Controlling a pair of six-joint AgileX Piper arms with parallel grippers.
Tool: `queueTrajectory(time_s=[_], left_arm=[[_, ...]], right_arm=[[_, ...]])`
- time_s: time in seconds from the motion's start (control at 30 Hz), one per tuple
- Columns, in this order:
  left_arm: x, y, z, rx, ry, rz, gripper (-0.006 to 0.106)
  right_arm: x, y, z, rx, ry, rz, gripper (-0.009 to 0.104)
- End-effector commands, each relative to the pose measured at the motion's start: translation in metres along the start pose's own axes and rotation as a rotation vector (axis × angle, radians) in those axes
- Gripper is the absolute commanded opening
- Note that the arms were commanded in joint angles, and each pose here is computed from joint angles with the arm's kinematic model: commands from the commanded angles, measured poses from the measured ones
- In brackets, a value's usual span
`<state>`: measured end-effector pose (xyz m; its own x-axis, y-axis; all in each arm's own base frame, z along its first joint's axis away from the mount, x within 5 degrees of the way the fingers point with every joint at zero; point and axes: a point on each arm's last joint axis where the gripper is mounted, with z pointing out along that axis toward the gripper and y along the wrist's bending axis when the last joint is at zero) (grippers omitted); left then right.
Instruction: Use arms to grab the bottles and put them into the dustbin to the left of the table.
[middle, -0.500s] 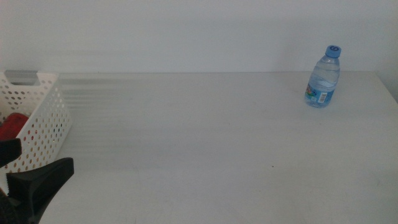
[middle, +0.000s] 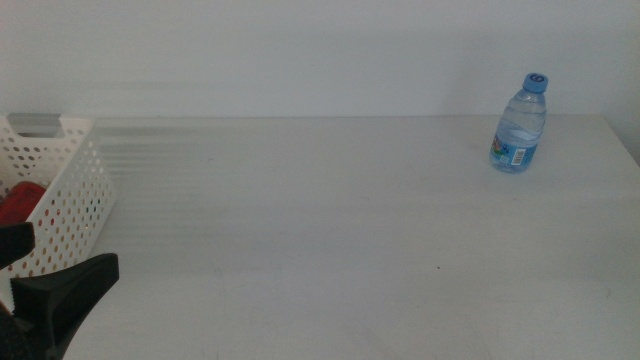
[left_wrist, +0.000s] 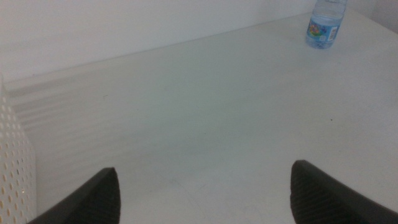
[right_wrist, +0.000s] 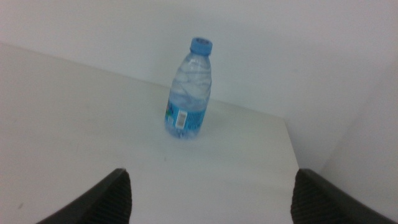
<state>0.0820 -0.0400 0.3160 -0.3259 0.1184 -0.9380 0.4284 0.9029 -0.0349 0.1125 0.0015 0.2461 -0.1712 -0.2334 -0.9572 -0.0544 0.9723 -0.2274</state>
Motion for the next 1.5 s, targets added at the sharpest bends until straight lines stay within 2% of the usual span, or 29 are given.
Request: queueTrajectory(time_s=[0.0,0.3,0.67,1.13,1.47], left_arm=[[-0.014,-0.001,-0.003,0.006,-0.092,-0.018,0.090],[-0.014,0.000,-0.003,0.003,-0.094,-0.011,0.090],[-0.014,0.000,-0.003,0.003,-0.094,-0.009,0.090],[-0.014,0.000,-0.003,0.003,-0.094,-0.009,0.090],[-0.014,0.000,-0.003,0.003,-0.094,-0.009,0.090]], right_arm=[[-0.023,-0.005,0.019,0.024,-0.122,-0.018,0.067],[-0.021,-0.003,0.071,0.022,-0.296,0.148,0.067],[0.010,0.005,0.120,0.011,-0.385,0.193,0.067],[-0.009,0.005,0.234,-0.052,-0.318,0.160,0.068],[-0.027,-0.001,0.309,-0.043,-0.285,0.143,0.068]])
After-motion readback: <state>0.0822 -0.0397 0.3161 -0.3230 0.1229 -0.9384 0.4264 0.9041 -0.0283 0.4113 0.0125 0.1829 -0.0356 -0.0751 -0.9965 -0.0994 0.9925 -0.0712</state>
